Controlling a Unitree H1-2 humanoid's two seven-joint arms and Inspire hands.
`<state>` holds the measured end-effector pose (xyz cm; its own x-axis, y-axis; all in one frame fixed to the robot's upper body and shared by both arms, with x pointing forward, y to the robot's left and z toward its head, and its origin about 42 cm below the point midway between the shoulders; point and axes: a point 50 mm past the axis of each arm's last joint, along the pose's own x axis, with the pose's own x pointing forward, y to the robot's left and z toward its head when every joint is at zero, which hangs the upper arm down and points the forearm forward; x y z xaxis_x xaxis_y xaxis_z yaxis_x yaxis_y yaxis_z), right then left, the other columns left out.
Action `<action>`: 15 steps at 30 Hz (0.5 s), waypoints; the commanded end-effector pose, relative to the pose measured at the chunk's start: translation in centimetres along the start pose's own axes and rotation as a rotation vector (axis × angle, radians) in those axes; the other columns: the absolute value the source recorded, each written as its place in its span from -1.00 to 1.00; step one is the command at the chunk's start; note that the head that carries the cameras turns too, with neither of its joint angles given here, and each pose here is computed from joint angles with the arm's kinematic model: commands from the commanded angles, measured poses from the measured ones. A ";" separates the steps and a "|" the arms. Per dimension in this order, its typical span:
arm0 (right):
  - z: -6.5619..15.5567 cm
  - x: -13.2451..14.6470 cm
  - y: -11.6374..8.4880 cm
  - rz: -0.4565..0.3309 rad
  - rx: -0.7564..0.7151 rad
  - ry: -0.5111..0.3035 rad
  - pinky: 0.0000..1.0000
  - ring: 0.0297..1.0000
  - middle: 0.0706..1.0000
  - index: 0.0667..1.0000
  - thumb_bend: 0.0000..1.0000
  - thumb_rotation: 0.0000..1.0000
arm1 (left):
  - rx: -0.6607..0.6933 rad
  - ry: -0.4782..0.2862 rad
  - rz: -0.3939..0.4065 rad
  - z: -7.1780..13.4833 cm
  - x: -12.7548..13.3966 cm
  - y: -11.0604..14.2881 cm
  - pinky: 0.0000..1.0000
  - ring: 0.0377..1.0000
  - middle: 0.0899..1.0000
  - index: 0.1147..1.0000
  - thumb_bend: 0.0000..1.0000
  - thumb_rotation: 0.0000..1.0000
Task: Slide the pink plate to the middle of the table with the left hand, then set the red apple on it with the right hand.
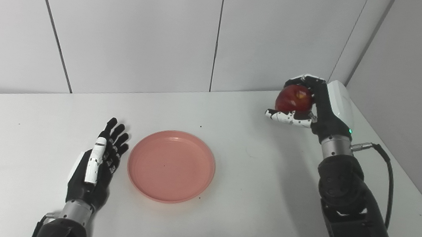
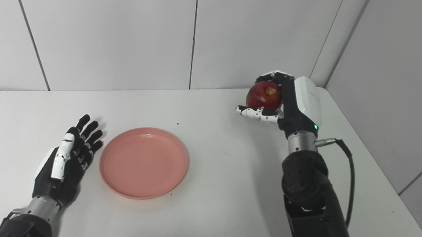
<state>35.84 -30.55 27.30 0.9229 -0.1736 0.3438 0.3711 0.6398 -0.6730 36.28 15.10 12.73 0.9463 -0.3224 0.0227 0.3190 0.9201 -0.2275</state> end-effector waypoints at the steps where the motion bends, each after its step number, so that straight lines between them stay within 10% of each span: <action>1: 2.6 1.1 -1.1 -0.048 0.004 -0.085 -0.31 -0.21 -0.15 -0.11 0.04 -0.73 | -0.015 0.069 0.025 -1.5 -0.6 -0.2 0.95 0.93 0.95 0.93 -0.23 1.00; 15: 7.5 1.8 4.0 0.075 0.100 -0.232 -0.40 -0.28 -0.21 -0.11 0.04 -0.73 | -0.012 0.071 0.026 -1.7 -0.4 -1.1 0.98 0.95 0.96 0.93 -0.22 1.00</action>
<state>37.89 -23.55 27.54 0.9408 -0.0076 0.3387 0.2442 0.7084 -0.6622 36.17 14.25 12.74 0.9474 -0.3193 0.0203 0.3153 0.9211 -0.2285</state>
